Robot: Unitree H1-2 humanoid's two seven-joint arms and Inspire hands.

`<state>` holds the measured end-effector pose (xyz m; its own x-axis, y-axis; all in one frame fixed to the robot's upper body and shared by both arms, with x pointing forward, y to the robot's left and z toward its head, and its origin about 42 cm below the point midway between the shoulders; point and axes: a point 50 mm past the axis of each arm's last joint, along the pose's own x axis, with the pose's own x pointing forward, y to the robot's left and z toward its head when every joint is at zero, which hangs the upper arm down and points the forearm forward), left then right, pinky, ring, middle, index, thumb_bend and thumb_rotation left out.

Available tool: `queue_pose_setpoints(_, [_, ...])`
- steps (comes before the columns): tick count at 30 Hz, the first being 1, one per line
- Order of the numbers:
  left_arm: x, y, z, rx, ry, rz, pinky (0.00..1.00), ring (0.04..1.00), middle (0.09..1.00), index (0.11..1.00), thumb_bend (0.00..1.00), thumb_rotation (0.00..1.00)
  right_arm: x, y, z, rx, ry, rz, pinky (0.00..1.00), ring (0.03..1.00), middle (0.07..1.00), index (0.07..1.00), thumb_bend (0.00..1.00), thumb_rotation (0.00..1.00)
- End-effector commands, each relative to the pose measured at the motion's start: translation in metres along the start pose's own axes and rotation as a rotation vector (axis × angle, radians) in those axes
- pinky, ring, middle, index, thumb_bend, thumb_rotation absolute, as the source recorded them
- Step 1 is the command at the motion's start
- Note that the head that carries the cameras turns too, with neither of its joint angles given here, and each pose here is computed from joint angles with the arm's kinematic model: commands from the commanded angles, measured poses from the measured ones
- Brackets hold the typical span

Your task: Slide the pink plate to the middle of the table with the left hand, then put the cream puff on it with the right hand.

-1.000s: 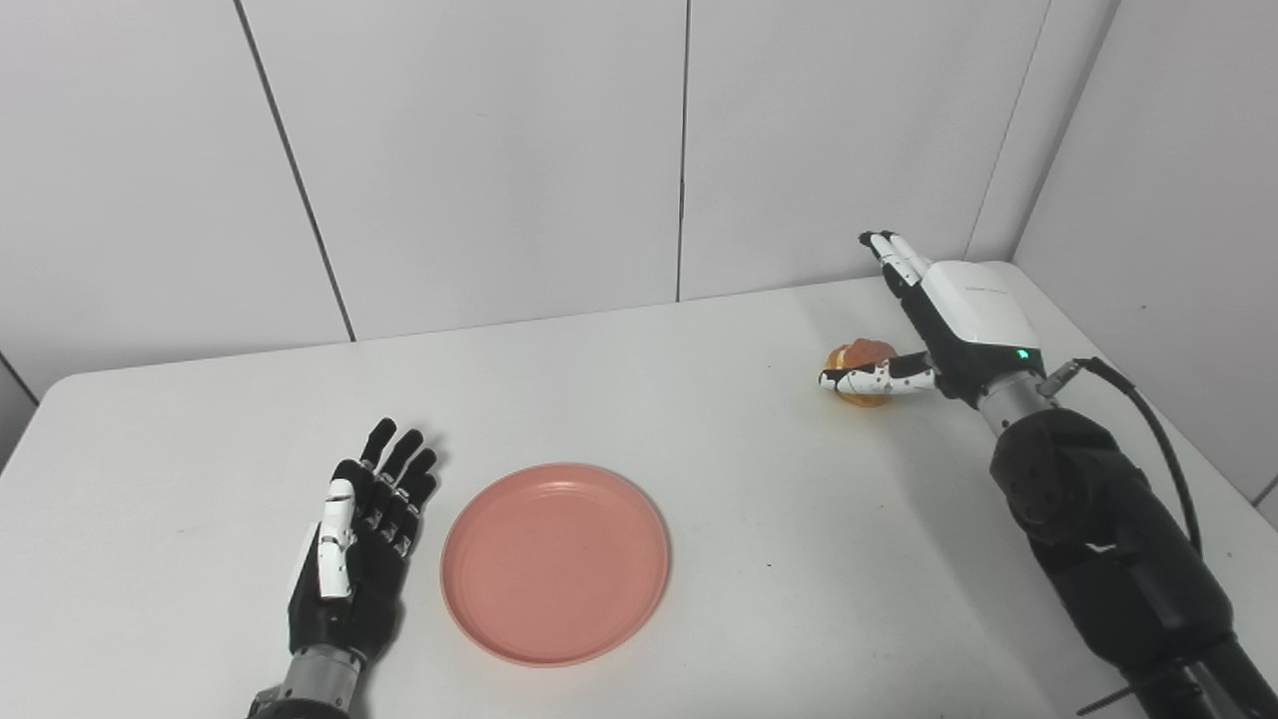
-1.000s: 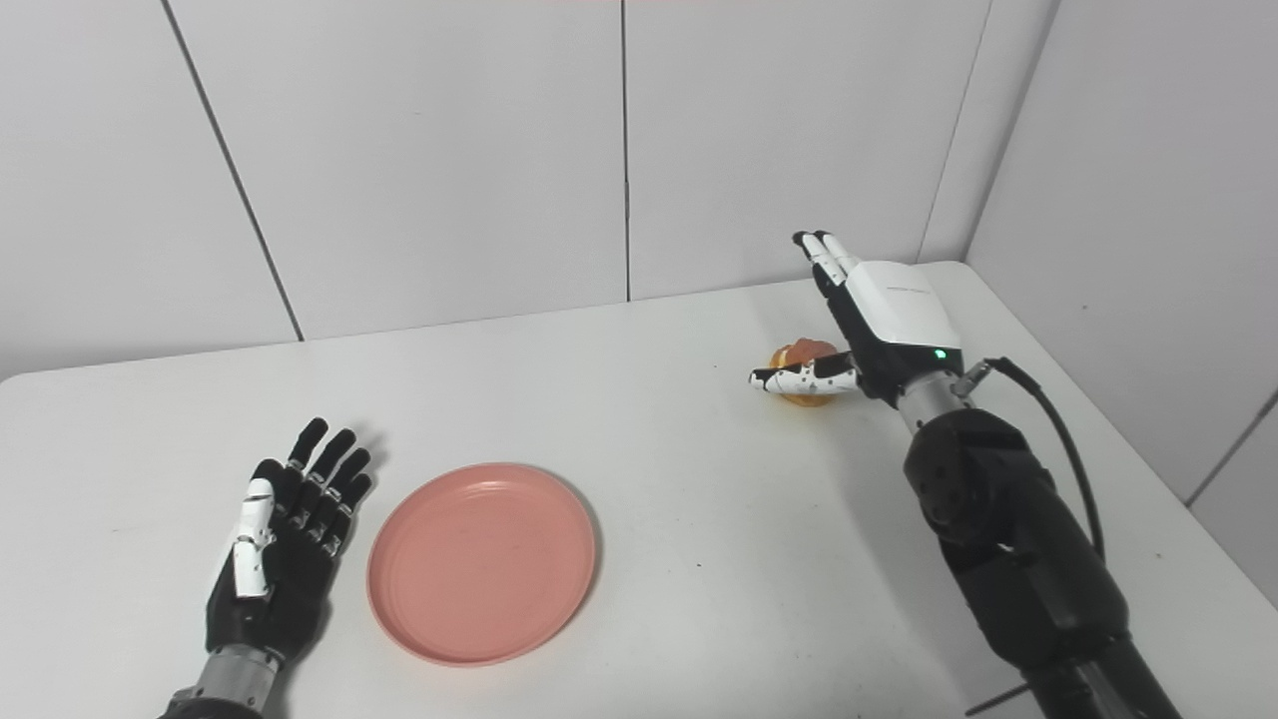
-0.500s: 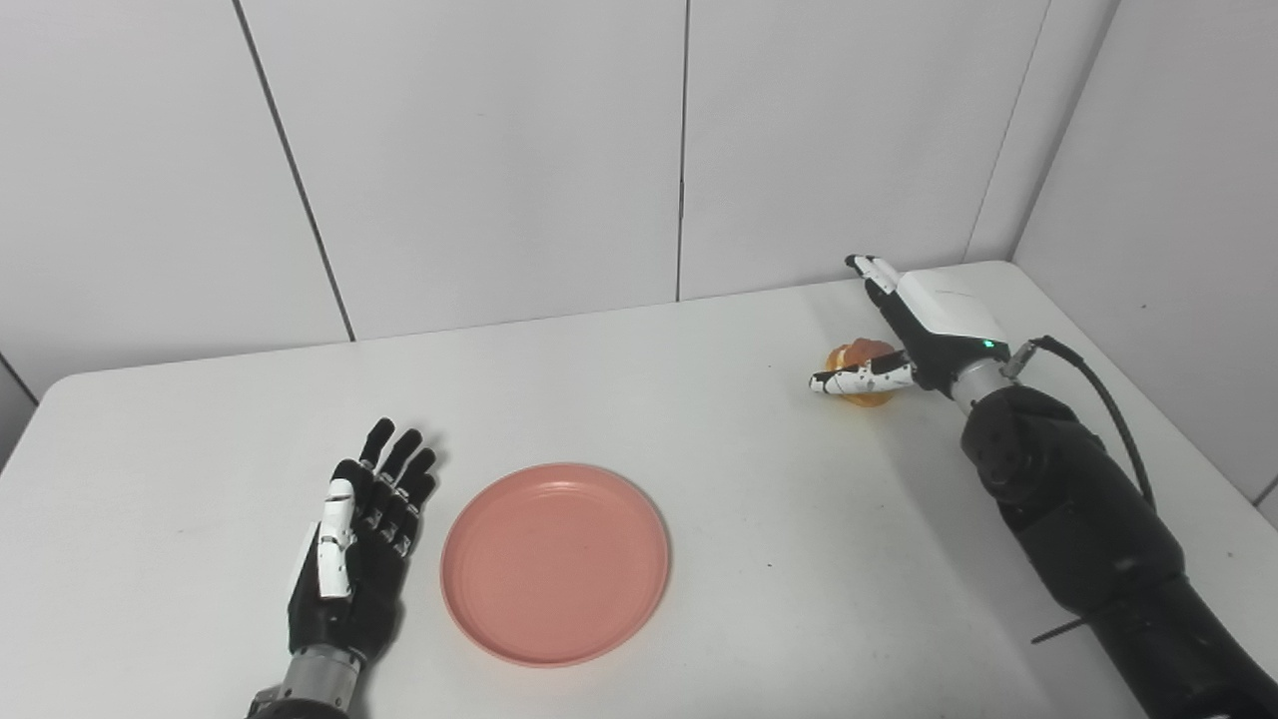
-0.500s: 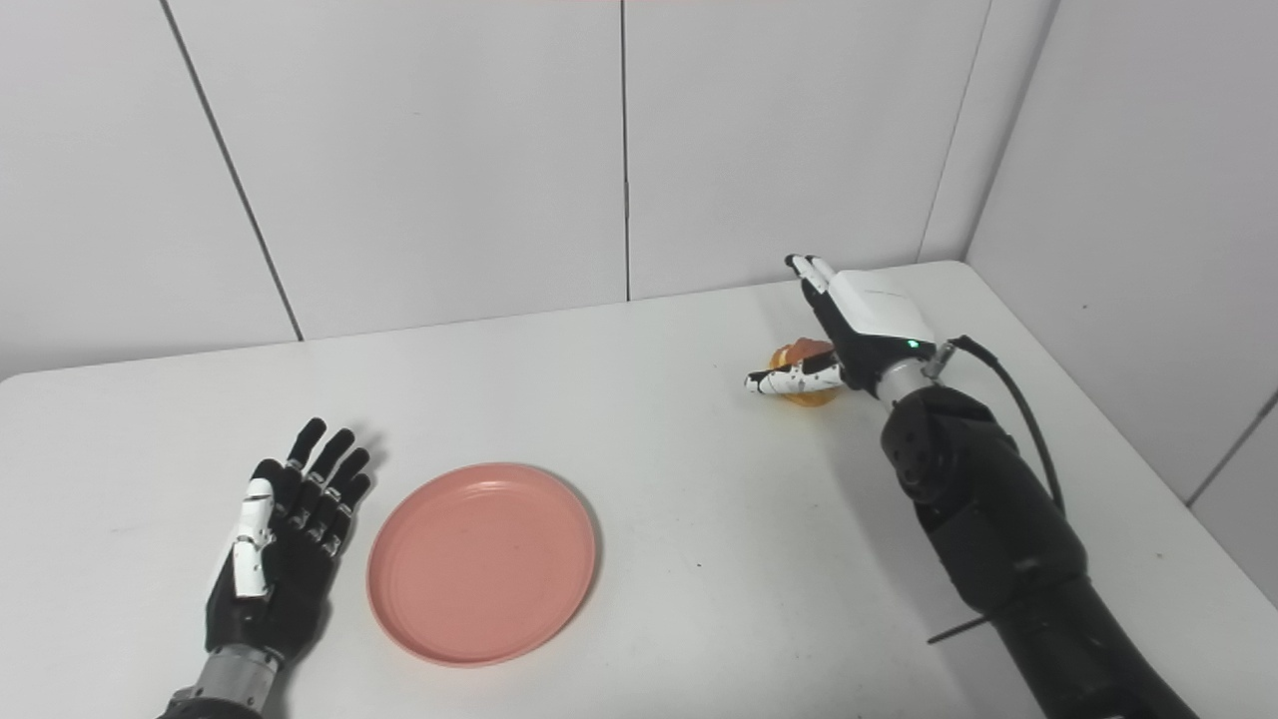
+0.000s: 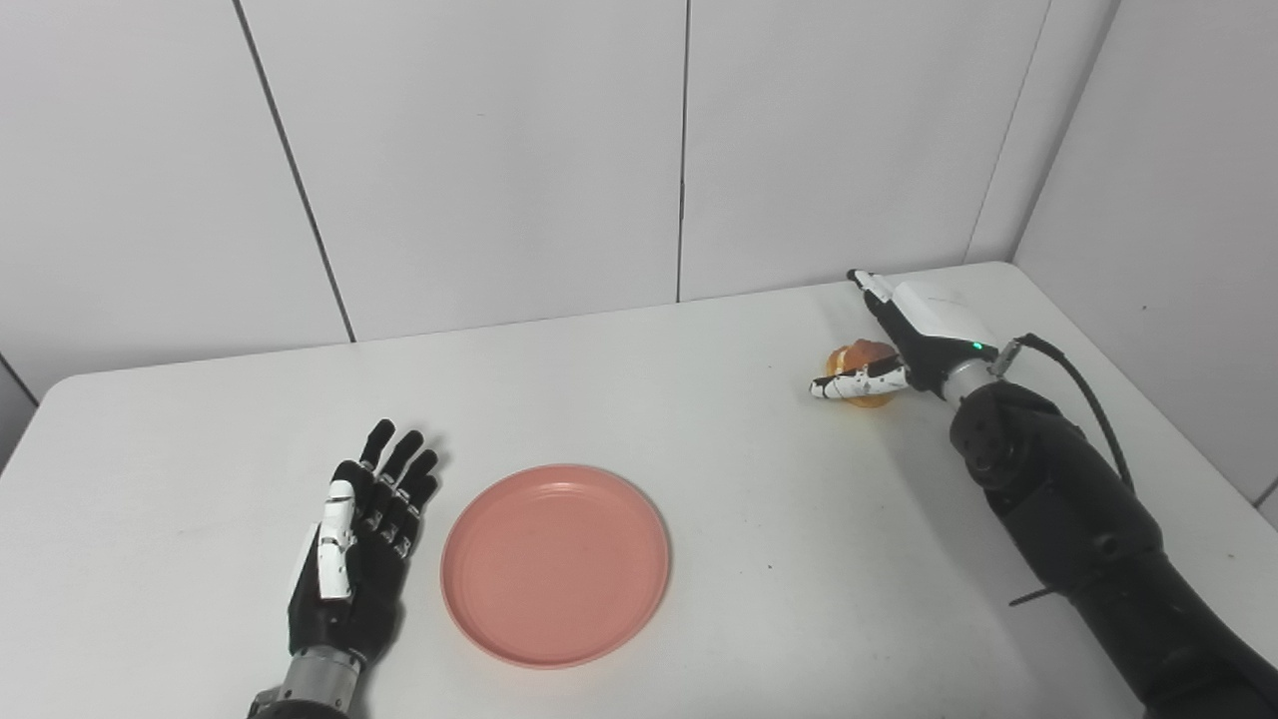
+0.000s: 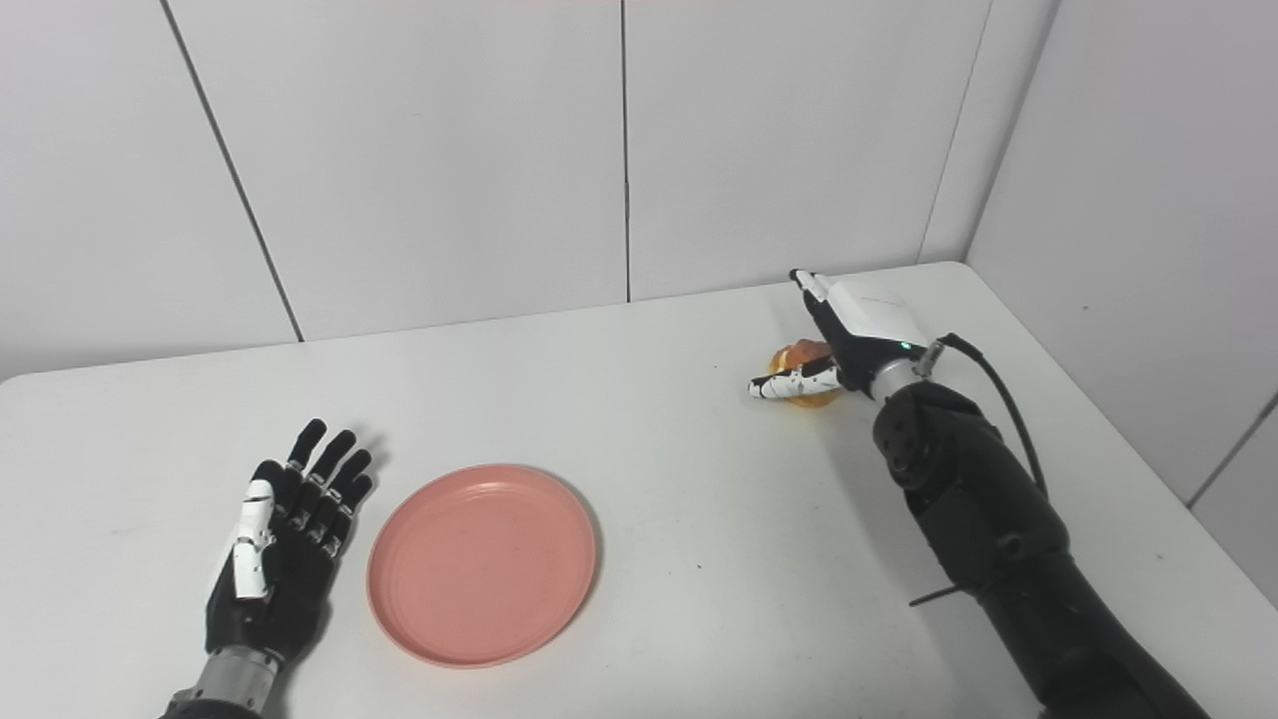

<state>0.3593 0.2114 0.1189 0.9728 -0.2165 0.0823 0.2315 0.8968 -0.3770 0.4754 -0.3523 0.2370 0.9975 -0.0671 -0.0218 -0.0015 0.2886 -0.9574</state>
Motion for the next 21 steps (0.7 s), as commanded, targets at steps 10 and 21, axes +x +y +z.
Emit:
queue_pose_setpoints(10, [-0.033,0.022,-0.037,-0.031,0.184,0.090,0.97,0.927,0.932,0.937,0.34,1.00,0.012,-0.024,0.002,0.058,0.009,-0.049,0.67,0.860,0.944,0.961,0.90,0.47])
queue_pose_setpoints(21, [-0.033,0.023,-0.037,-0.029,0.185,0.087,0.97,0.927,0.934,0.941,0.34,1.00,0.018,-0.016,-0.001,0.078,0.017,-0.018,0.68,0.862,0.946,0.959,0.88,0.47])
